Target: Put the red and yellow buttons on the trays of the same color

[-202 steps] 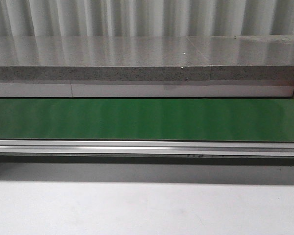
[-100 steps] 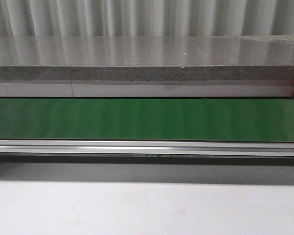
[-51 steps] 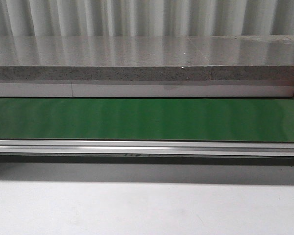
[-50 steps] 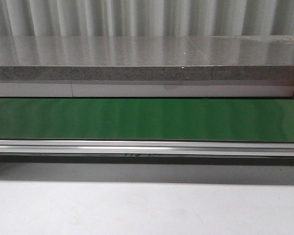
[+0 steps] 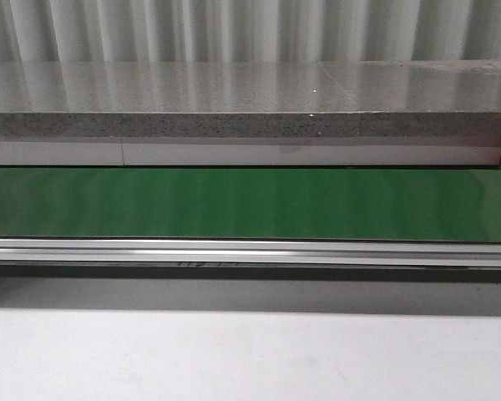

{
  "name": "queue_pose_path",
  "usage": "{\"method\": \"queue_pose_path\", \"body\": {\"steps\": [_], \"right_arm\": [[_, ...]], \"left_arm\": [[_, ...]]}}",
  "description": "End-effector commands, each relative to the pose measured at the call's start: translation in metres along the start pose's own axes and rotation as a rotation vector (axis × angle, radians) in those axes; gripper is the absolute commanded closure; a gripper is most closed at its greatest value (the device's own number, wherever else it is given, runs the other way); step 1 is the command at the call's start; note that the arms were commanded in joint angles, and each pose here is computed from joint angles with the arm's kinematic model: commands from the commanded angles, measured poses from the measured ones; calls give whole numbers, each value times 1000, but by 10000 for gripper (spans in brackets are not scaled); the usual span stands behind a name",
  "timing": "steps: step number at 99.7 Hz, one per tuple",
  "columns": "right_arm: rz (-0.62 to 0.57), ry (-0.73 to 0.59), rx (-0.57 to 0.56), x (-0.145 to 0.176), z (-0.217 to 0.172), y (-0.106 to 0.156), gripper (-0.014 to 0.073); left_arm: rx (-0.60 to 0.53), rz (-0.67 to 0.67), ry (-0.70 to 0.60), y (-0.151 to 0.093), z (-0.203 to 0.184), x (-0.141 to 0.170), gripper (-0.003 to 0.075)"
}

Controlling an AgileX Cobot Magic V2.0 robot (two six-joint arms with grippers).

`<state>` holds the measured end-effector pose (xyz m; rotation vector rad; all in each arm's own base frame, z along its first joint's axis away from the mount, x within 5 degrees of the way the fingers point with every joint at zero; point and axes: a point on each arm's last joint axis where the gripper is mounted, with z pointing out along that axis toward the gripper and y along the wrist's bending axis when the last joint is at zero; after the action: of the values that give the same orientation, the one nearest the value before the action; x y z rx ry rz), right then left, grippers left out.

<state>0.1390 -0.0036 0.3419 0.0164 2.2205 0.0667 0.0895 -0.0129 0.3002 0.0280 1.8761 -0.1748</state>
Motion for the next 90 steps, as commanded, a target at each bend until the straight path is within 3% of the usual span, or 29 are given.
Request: {"method": "queue_pose_path", "body": {"steps": [1, 15, 42, 73, 90], "right_arm": [[-11, -85, 9, -11, -7, 0, 660], [-11, -85, 9, -11, -7, 0, 660], [-11, -85, 9, -11, -7, 0, 660], [-11, -85, 9, -11, -7, 0, 660], [-11, -85, 9, -11, -7, 0, 660]], "left_arm": [[24, -79, -78, -3, 1, -16, 134], [-48, -201, -31, 2, 11, -29, 133], [-339, -390, 145, 40, 52, -60, 133], [-478, -512, 361, 81, 113, -33, 133], [-522, -541, 398, 100, 133, -21, 133]]}}
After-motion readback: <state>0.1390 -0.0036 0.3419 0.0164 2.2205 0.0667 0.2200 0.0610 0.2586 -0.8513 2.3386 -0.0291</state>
